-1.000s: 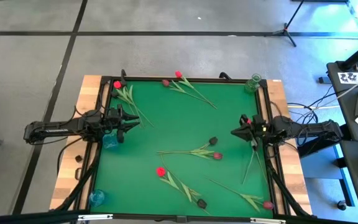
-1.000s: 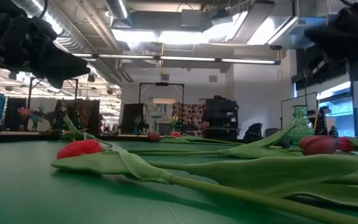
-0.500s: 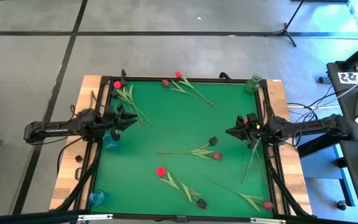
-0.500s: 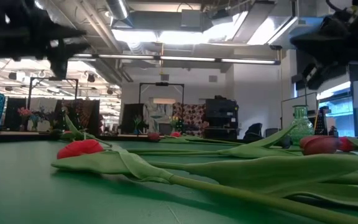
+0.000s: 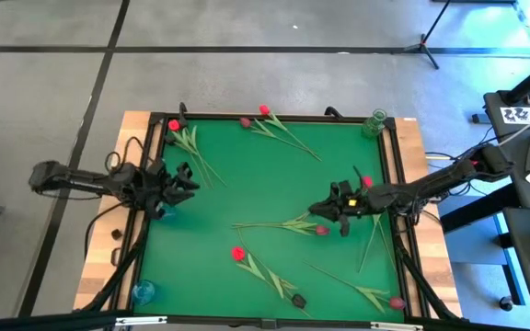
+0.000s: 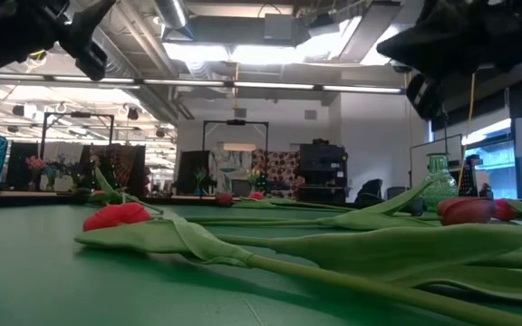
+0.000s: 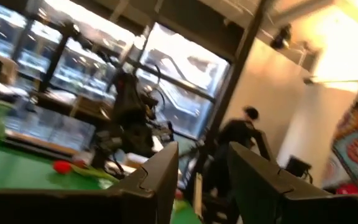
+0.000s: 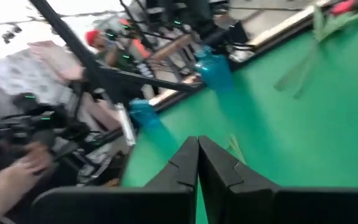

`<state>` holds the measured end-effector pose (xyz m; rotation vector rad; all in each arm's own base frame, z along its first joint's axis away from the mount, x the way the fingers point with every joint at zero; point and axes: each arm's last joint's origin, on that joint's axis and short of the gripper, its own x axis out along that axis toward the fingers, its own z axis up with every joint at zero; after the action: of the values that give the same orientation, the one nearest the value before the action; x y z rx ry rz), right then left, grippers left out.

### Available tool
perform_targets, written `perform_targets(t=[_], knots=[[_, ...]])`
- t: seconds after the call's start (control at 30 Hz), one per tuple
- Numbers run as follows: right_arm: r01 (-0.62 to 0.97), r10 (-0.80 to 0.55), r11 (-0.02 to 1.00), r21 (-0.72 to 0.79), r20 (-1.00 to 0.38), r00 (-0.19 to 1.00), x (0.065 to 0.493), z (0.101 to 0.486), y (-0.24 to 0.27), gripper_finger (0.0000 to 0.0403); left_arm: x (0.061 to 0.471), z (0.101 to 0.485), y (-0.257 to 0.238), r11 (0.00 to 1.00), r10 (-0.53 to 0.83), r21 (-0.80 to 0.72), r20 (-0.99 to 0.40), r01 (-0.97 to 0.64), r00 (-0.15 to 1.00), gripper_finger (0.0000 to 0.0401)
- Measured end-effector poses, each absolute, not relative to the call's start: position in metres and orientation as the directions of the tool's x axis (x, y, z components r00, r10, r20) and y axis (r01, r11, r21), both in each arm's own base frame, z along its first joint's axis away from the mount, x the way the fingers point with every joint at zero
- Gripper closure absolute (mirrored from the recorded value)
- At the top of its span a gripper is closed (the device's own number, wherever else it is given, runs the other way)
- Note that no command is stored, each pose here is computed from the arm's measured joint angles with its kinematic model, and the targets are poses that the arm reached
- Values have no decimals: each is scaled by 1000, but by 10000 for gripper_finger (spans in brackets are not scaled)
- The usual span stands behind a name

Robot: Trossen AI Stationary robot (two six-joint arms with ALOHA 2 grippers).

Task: Sort flowers into vase by color
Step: Put the black tulip into the top blue vase

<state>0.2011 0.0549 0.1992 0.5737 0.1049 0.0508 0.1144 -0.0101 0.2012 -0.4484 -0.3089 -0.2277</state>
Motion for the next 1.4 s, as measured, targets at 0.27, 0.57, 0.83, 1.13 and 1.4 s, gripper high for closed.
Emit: perform_targets(t=[0.27,0.57,0.83,1.13,1.4], knots=[[147,-96,873,465,-132,987,209,196,52,389,132,189,-13,843,191,-536,216,-47,957,266],[213,-177,879,427,-122,977,208,197,49,287,157,167,23,570,623,-501,-253,-652,740,266],[186,-134,801,569,-132,982,207,196,55,200,167,139,43,343,667,-369,-552,-864,500,266],[179,-133,754,632,-120,984,191,196,90,204,168,128,55,129,662,-258,-697,-957,277,266],[210,-160,747,631,-136,978,175,193,112,205,167,132,49,86,636,-225,-737,-971,227,266]])
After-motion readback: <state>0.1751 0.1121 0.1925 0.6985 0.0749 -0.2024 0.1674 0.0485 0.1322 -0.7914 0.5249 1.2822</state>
